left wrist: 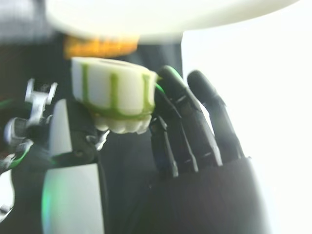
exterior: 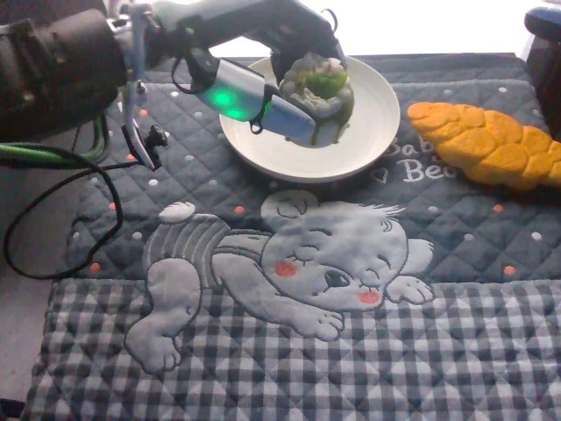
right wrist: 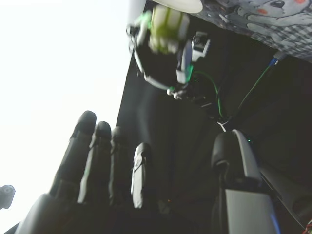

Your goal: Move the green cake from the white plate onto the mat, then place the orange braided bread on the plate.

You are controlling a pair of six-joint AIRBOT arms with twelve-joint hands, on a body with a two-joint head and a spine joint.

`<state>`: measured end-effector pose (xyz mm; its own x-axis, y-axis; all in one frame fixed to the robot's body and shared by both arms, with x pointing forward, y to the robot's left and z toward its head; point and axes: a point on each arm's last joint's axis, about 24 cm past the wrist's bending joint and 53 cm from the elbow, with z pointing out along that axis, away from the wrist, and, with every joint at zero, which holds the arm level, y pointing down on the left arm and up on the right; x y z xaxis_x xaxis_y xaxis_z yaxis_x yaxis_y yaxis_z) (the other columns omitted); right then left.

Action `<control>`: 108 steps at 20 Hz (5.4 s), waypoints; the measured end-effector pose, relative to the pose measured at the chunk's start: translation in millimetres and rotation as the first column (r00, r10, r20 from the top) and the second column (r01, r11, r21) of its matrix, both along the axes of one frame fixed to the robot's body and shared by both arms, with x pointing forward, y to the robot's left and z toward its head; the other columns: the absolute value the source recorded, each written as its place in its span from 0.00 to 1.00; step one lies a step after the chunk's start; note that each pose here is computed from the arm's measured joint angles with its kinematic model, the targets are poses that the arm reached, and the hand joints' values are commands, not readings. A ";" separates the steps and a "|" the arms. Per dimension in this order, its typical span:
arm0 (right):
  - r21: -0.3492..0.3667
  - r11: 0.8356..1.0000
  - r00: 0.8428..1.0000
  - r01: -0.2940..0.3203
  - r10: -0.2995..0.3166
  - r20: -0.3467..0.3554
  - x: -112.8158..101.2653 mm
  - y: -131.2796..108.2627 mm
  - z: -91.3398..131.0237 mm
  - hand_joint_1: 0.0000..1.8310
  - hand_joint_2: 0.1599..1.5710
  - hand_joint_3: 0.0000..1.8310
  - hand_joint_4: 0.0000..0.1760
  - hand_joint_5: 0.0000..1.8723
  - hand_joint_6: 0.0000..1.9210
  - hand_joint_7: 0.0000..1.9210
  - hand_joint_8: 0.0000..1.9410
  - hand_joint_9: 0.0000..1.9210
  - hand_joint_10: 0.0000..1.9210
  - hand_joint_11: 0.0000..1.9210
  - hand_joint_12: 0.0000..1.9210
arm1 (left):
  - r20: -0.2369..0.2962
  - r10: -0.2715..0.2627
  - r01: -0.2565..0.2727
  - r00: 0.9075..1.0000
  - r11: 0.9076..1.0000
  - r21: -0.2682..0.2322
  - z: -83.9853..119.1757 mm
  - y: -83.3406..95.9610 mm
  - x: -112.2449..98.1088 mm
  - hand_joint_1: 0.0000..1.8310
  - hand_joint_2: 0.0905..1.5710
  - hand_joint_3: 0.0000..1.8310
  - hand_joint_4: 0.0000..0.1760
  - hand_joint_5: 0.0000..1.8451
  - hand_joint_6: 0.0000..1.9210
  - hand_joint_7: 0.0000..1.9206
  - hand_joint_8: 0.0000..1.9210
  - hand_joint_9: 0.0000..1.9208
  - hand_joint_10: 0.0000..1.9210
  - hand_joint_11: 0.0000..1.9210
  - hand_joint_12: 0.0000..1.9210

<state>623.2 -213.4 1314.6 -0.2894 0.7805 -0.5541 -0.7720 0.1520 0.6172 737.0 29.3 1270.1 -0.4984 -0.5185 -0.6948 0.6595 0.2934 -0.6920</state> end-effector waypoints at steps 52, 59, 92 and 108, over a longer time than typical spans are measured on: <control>-0.299 0.939 0.968 0.168 -0.215 -0.132 114.8 37.1 -18.0 0.36 0.33 0.00 0.80 0.10 0.00 0.14 0.00 0.14 0.00 0.00 0.50 | -0.085 -0.407 0.414 0.909 0.906 0.092 -82.0 -34.8 -174.6 0.43 0.75 0.00 0.00 0.29 0.00 0.24 0.00 0.27 0.03 0.00 0.80; -0.336 0.924 0.948 0.181 -0.255 -0.190 134.1 42.0 -39.8 0.35 0.34 0.00 0.85 0.10 0.00 0.14 0.00 0.11 0.00 0.00 0.48 | -0.080 -0.407 0.413 0.910 0.907 0.085 -79.4 -34.2 -174.4 0.41 0.74 0.00 0.00 0.29 0.00 0.23 0.00 0.27 0.02 0.00 0.86; -0.342 0.910 0.867 0.234 -0.354 -0.350 163.0 12.3 -94.3 0.76 0.65 0.00 0.00 0.49 0.48 0.56 0.40 0.57 0.52 0.61 0.05 | 0.008 -0.340 0.340 0.940 0.940 0.032 -46.4 -3.8 -171.3 0.58 0.76 0.00 0.00 0.44 0.65 0.48 0.01 0.40 0.11 0.12 0.69; -0.148 0.981 0.984 0.128 -0.145 -0.106 86.7 31.4 -4.1 0.77 0.62 0.00 0.00 0.53 0.41 0.67 0.15 0.62 0.47 0.56 0.44 | 0.042 -0.224 0.225 0.974 0.974 0.002 -41.3 24.3 -146.5 0.17 0.89 0.00 0.00 0.45 0.01 0.44 0.01 0.44 0.01 0.31 0.39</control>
<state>709.9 -182.0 1310.5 -0.2541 0.7343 -0.6295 -0.6624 0.3422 0.6665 590.5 53.6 1228.8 -0.5727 -0.3984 -0.7164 0.7368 0.1328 -0.6629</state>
